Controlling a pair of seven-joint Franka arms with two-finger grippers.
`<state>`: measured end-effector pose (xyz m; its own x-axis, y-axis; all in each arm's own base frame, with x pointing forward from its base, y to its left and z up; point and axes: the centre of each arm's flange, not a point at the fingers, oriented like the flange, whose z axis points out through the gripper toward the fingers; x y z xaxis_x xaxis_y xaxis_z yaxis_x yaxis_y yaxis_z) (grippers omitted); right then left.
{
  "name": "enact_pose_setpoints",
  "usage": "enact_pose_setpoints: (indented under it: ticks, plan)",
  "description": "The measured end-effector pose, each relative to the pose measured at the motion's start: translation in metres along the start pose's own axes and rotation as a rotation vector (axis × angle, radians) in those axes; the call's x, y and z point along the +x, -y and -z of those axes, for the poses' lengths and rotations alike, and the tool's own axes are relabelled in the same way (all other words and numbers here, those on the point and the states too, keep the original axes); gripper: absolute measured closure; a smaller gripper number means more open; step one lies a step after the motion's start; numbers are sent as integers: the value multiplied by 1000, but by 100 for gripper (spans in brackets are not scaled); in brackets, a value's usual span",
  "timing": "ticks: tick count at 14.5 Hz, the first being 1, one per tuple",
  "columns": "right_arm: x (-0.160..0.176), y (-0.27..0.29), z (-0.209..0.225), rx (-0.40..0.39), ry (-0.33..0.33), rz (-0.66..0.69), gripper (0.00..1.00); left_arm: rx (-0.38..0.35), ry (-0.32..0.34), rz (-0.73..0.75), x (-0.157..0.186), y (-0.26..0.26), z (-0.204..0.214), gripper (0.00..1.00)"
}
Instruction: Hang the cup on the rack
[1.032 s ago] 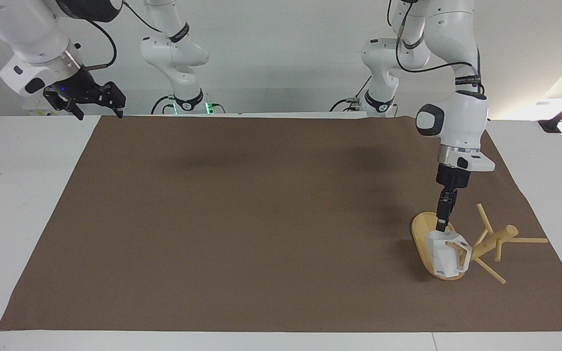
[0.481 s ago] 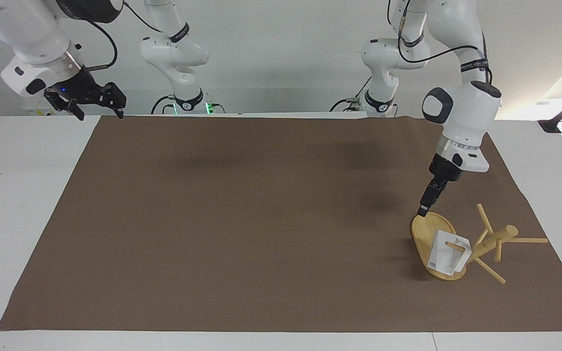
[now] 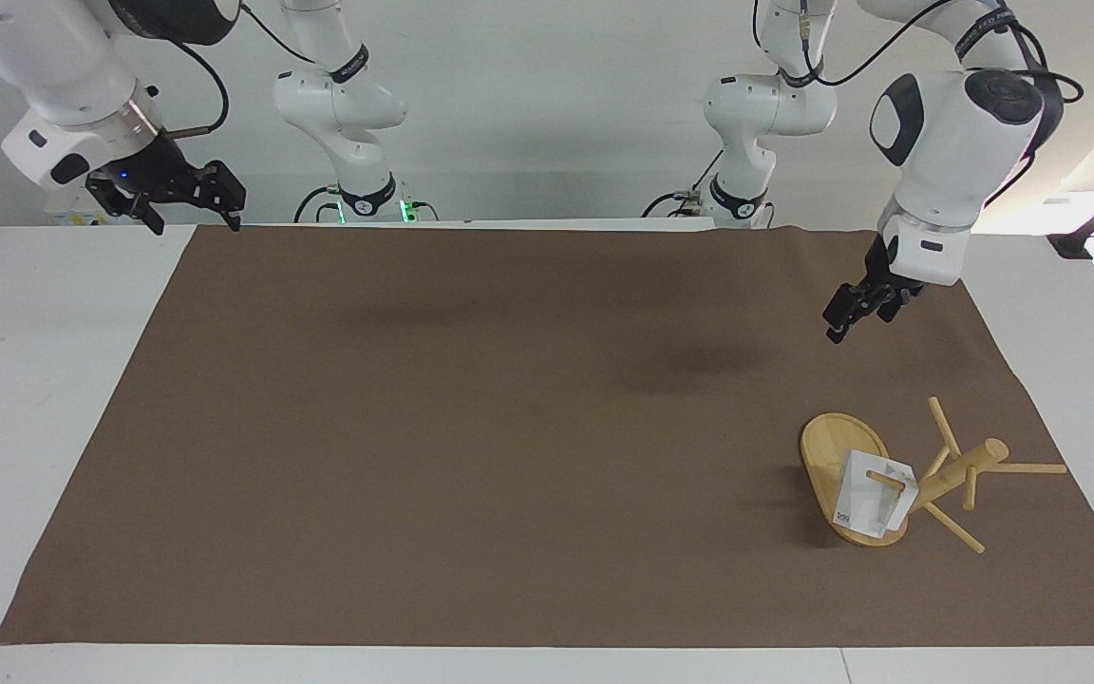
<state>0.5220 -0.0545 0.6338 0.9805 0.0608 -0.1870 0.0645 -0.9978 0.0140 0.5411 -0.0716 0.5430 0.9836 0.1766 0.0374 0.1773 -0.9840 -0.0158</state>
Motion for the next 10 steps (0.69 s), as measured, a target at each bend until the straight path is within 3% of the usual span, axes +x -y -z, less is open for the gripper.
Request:
enact_pose_setpoints:
  ticks: [3,10]
  plan:
    - [0,0,0,0,0,0,0,20,69,-105,0,27,9,0]
    - [0,0,0,0,0,0,0,32,100,-203,-3,42,73,0]
